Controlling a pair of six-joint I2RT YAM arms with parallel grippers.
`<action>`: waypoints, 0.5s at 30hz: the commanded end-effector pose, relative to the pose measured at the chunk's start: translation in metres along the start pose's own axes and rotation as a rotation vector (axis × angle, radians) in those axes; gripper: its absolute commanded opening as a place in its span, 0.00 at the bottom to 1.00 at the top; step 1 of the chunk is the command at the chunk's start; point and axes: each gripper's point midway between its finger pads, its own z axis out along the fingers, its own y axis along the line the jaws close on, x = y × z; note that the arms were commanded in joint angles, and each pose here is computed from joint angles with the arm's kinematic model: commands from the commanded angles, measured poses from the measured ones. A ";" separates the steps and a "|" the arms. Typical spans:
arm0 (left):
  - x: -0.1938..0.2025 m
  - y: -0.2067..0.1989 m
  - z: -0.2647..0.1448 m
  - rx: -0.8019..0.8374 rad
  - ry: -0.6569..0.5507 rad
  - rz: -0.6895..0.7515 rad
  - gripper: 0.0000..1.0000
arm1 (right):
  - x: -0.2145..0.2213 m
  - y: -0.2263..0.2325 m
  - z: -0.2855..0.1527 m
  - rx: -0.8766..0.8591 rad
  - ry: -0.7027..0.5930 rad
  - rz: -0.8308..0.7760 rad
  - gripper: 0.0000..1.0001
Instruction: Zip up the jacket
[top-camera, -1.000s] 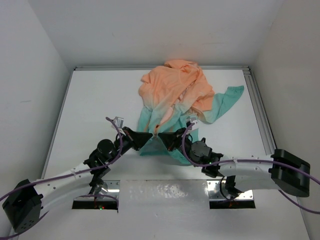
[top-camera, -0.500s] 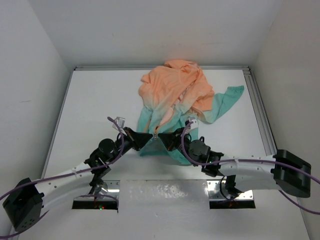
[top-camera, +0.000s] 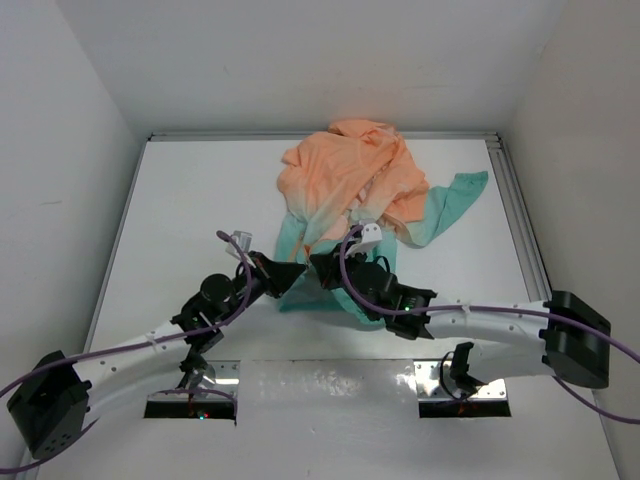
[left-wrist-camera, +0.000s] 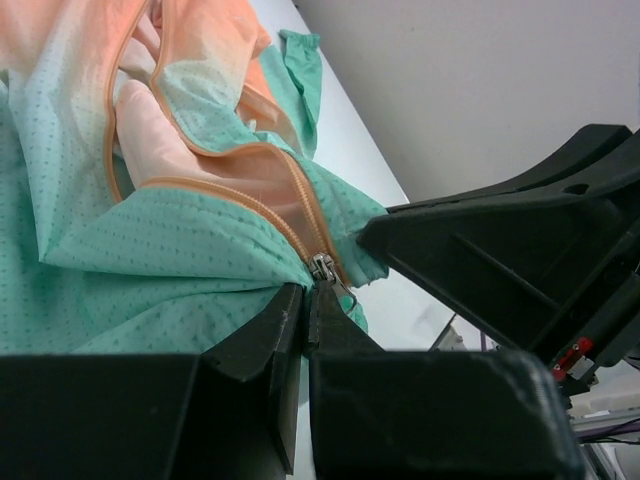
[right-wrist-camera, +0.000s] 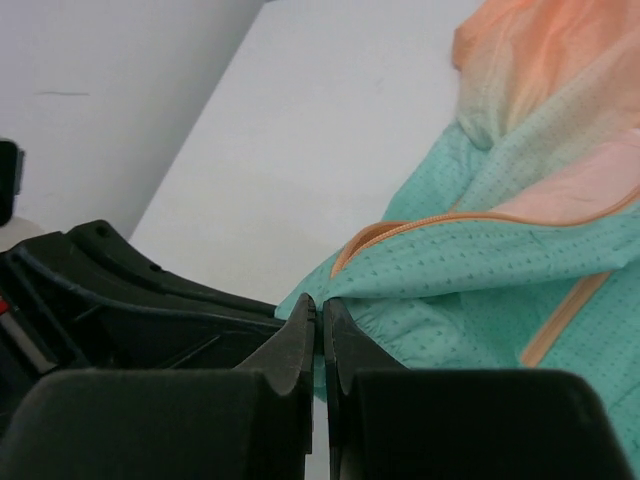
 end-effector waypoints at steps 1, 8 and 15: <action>-0.004 -0.030 0.001 0.107 0.024 0.001 0.00 | -0.022 -0.004 0.009 0.083 -0.059 -0.017 0.00; -0.003 -0.042 -0.002 0.150 0.051 -0.019 0.00 | -0.019 -0.014 0.011 0.116 -0.057 -0.022 0.00; 0.009 -0.042 -0.007 0.157 0.100 -0.043 0.00 | -0.015 -0.021 0.007 0.129 -0.043 -0.018 0.00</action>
